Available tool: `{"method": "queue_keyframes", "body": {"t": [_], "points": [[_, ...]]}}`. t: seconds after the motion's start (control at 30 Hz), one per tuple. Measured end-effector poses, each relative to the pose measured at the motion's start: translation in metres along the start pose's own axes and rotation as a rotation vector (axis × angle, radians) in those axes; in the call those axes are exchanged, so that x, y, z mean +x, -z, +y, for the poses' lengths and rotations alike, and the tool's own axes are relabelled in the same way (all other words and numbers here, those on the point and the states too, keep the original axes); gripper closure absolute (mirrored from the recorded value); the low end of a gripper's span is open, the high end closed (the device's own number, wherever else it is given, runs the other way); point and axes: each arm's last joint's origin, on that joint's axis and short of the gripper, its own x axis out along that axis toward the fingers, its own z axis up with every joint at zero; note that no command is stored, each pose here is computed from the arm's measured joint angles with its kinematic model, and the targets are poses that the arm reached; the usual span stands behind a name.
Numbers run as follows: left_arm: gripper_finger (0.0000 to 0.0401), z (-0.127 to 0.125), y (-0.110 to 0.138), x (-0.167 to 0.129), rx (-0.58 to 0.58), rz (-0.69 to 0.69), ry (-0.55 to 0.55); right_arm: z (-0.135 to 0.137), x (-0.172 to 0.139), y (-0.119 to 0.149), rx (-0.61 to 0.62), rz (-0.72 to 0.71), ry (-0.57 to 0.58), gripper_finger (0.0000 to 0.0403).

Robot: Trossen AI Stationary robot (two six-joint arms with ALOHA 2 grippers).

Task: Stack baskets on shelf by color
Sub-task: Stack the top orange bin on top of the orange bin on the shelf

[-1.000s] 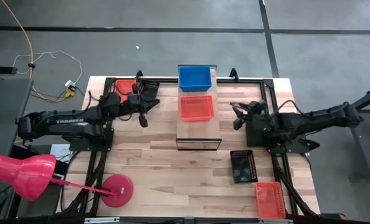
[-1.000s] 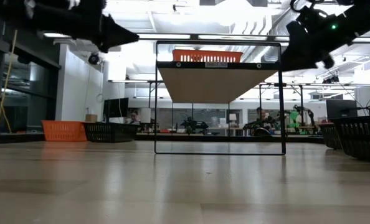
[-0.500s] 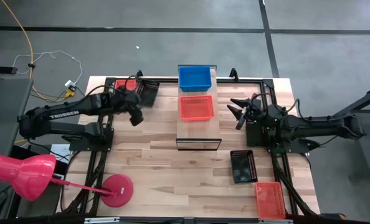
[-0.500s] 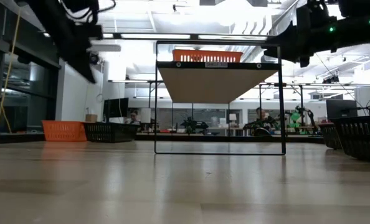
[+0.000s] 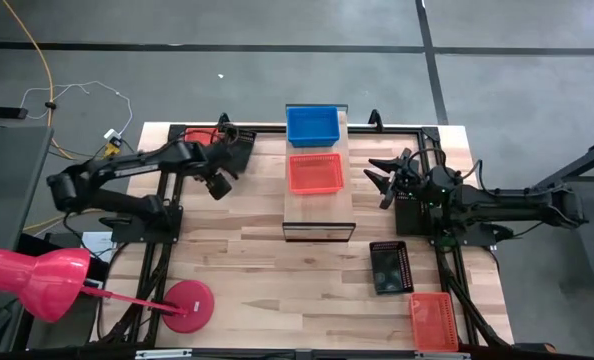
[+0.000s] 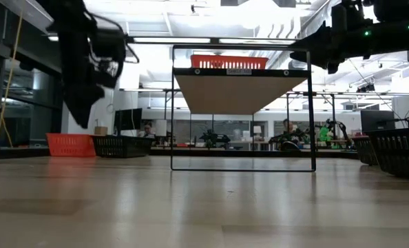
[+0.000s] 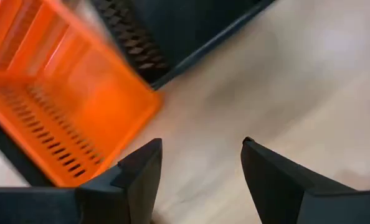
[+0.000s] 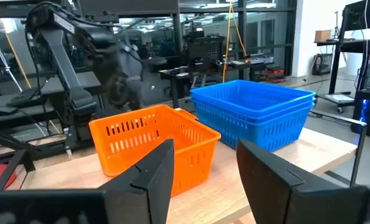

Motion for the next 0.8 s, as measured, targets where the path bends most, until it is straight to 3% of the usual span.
{"method": "queue_keyframes", "body": {"t": [0.23, 0.6, 0.7, 0.8], "points": [[0.0196, 0.013, -0.007, 0.024, -0.037, 0.106, -0.167, 0.000, 0.000, 0.000, 0.002, -0.001, 0.006, 0.0242], [0.0202, 0.022, -0.016, 0.050, 0.042, 0.176, -0.192, 0.000, 0.000, 0.000, 0.011, -0.002, 0.007, 0.0242], [0.0228, 0.022, -0.016, 0.057, 0.080, 0.214, -0.202, 0.000, 0.000, 0.000, 0.029, -0.003, 0.007, 0.0242], [0.0283, 0.020, -0.014, 0.060, 0.128, 0.250, -0.218, 0.000, 0.000, 0.000, 0.038, -0.004, 0.007, 0.0242]]}}
